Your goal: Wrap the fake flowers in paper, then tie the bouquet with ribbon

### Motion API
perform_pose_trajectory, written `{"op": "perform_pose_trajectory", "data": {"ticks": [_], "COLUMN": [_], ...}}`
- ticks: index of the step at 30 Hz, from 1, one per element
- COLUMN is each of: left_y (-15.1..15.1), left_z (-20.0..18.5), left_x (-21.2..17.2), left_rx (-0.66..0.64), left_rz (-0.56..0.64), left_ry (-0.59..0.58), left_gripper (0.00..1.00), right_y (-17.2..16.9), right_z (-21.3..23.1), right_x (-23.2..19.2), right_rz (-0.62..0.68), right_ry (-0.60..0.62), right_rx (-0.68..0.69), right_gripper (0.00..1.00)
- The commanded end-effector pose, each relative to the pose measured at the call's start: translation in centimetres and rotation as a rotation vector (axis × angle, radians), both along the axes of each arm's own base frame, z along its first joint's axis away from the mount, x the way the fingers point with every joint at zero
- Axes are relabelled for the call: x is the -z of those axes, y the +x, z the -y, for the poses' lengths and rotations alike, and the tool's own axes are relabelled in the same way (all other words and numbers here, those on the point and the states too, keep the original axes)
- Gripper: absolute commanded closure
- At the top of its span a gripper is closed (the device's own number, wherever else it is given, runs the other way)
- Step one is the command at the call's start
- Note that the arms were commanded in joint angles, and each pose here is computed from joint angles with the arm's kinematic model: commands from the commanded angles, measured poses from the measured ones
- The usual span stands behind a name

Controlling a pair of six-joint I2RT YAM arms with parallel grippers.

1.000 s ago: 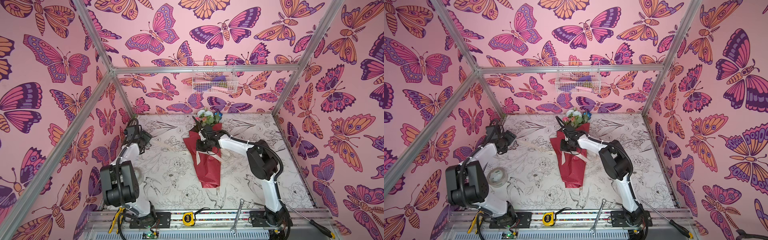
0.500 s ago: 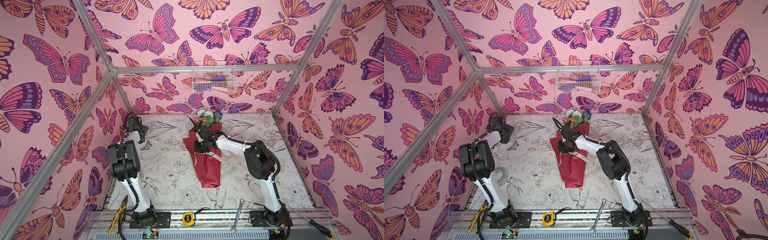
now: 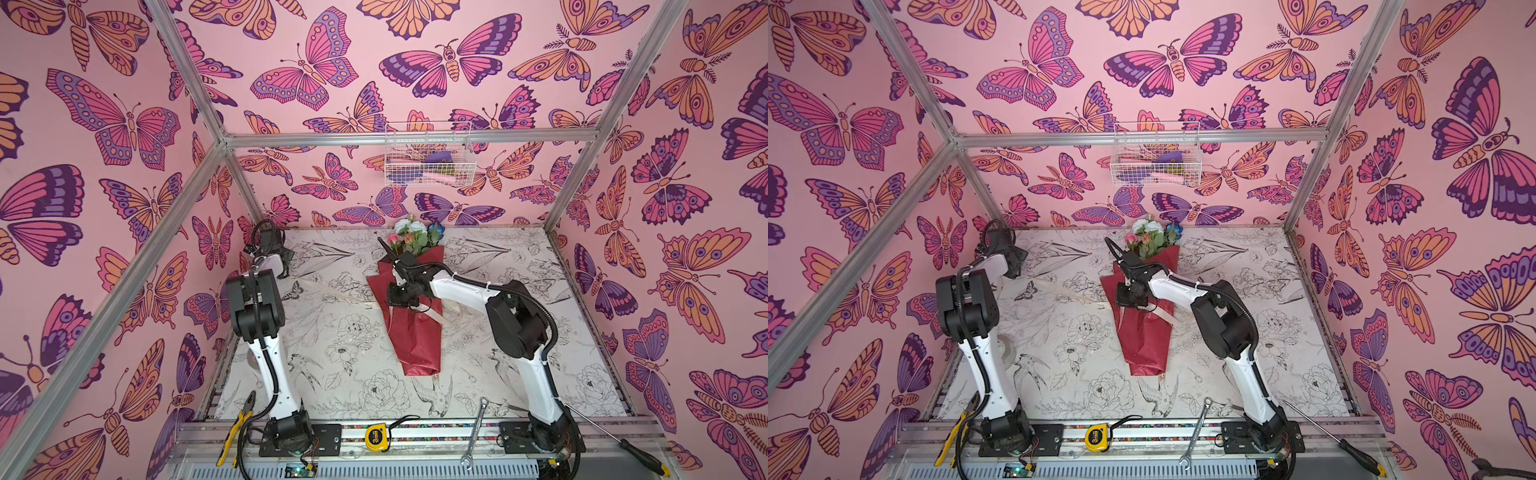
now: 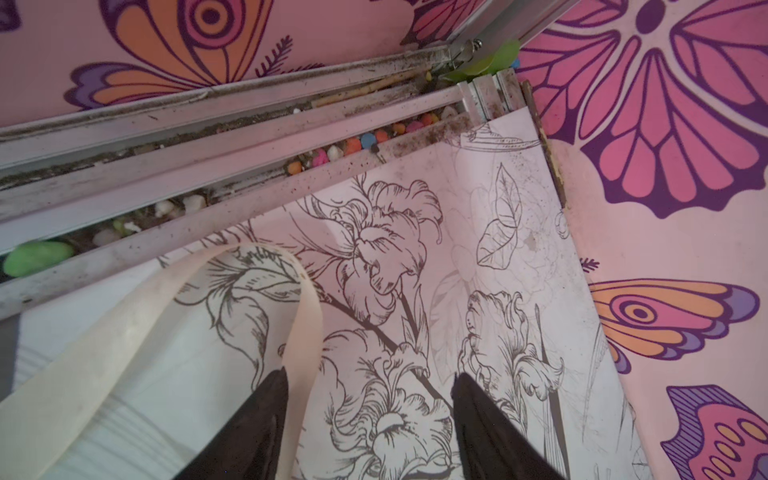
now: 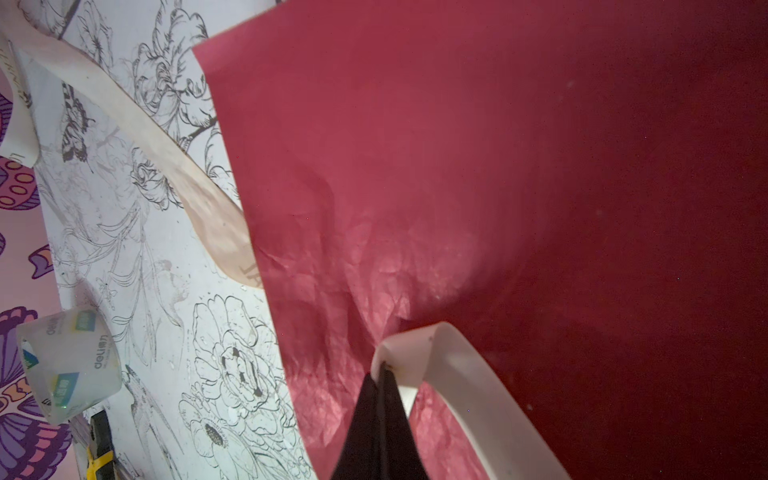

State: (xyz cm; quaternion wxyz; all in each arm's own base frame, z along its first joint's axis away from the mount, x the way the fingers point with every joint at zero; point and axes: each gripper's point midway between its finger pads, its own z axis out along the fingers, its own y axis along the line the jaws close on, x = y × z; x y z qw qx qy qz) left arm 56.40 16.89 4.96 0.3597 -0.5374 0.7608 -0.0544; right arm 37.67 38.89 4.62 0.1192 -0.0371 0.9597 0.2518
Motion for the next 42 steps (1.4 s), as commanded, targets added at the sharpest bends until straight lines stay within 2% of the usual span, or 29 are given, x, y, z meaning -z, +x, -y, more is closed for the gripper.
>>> {"op": "perform_pose_trajectory", "data": {"ticks": [1, 7, 13, 14, 16, 17, 18, 19, 22, 26, 31, 35, 42], "left_y": [-0.7, -2.1, -2.7, -2.7, -2.7, -2.7, -2.8, -2.7, -2.2, -0.8, -0.4, -2.5, -7.4], "left_z": [-1.0, -1.3, -1.3, -1.2, -1.1, -1.0, -0.9, -0.8, -0.2, 2.0, 6.1, 10.1, 18.4], "left_x": [1.4, 3.2, 5.2, 5.5, 5.9, 5.9, 6.0, 6.0, 5.3, 1.9, -5.0, -9.8, -15.0], "left_rx": [-0.026, -0.079, -0.102, -0.1, -0.1, -0.1, -0.099, -0.095, -0.052, 0.105, 0.331, 0.47, 0.742], "left_rz": [-0.06, -0.14, -0.21, -0.218, -0.224, -0.224, -0.225, -0.222, -0.201, -0.122, 0.094, 0.289, 0.407], "left_ry": [0.022, 0.012, -0.022, -0.026, -0.034, -0.038, -0.045, -0.051, -0.076, -0.084, -0.051, -0.091, -0.051], "left_gripper": [0.35, 0.43, 0.44, 0.47, 0.67, 0.83, 0.95, 1.0, 1.0, 1.0, 1.0, 1.0, 1.0], "right_y": [0.0, 0.1, 0.2, 0.1, 0.2, 0.2, 0.2, 0.3, 0.3, 0.2, 0.0, -0.5, -1.8], "right_z": [-0.4, -0.2, -0.1, 0.0, 0.1, 0.1, 0.1, 0.1, -0.1, -0.3, 0.0, 0.4, 1.7], "right_x": [0.2, 0.1, 0.0, -0.1, 0.0, 0.0, 0.0, -0.1, -0.3, -1.4, -3.2, -5.2, -9.0], "right_rz": [-0.01, -0.006, 0.002, 0.005, 0.007, 0.007, 0.007, 0.008, 0.006, 0.015, 0.041, 0.065, 0.119], "right_ry": [-0.011, -0.017, -0.026, -0.029, -0.036, -0.036, -0.037, -0.036, -0.032, -0.018, -0.012, 0.005, 0.021], "right_rx": [0.012, 0.014, 0.013, 0.011, 0.013, 0.012, 0.011, 0.011, 0.005, -0.007, -0.021, -0.035, -0.061], "right_gripper": [1.0, 1.0, 1.0, 1.0, 1.0, 1.0, 1.0, 1.0, 1.0, 1.0, 1.0, 1.0, 1.0]}}
